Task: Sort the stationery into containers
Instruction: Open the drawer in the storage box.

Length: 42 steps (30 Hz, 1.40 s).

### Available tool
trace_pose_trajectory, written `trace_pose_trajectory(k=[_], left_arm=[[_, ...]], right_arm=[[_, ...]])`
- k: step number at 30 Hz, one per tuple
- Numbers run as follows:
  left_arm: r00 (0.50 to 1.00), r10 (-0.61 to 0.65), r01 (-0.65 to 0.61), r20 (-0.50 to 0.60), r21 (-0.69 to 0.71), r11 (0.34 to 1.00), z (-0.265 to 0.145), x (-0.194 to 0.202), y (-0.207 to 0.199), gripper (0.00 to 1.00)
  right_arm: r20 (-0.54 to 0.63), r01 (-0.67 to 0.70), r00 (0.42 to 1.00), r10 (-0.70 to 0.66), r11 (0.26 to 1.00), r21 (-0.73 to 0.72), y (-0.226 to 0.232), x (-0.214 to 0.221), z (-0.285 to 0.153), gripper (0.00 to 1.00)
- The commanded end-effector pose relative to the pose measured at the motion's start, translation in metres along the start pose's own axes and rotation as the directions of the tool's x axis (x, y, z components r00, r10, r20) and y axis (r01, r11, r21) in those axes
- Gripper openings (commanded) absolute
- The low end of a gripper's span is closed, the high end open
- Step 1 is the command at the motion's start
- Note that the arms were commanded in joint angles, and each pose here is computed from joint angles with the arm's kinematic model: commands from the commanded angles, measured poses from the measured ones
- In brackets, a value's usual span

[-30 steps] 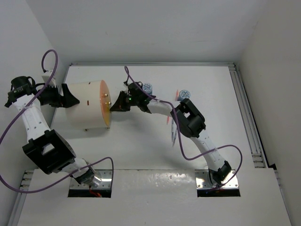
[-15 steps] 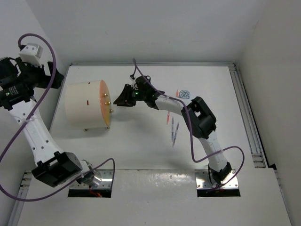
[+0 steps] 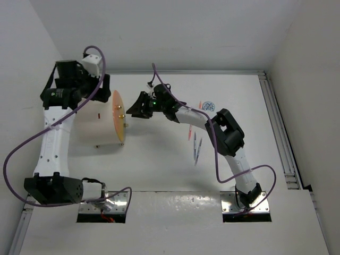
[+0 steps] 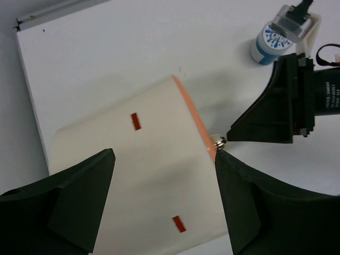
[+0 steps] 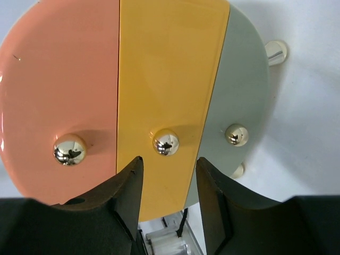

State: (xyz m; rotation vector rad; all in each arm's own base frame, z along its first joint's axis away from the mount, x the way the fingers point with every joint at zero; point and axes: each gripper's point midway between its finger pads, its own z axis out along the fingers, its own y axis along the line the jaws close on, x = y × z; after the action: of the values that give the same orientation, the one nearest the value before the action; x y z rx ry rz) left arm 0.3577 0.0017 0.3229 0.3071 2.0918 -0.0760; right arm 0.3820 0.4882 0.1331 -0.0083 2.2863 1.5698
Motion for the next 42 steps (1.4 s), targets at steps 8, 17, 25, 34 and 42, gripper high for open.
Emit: trace_pose_trajectory(k=[8,17,25,34,42], left_arm=[[0.997,0.028,-0.045,-0.078,-0.219,0.975,0.009,0.001,-0.011,0.85],[0.979,0.066,-0.113,-0.195,-0.241,0.964,0.016,0.032,-0.016,0.86],[0.968,0.067,-0.124,-0.24,-0.231,0.965,0.022,0.045,-0.021,0.85],[0.964,0.057,-0.12,-0.26,-0.234,0.965,0.023,0.051,-0.017,0.85],[0.961,0.055,-0.12,-0.27,-0.23,0.966,0.024,0.053,-0.016,0.84]], right_arm=[[0.026,0.006,1.0,-0.004,0.996,-0.086,0.021,-0.011,0.012,0.45],[0.015,-0.01,1.0,0.011,0.993,-0.114,0.022,-0.01,0.015,0.46],[0.004,0.01,1.0,-0.009,0.984,-0.177,0.041,-0.004,0.022,0.46],[-0.016,-0.008,1.0,0.005,0.984,-0.177,0.04,0.005,0.029,0.4],[-0.039,-0.028,0.999,0.022,0.985,-0.168,0.036,0.013,0.031,0.39]])
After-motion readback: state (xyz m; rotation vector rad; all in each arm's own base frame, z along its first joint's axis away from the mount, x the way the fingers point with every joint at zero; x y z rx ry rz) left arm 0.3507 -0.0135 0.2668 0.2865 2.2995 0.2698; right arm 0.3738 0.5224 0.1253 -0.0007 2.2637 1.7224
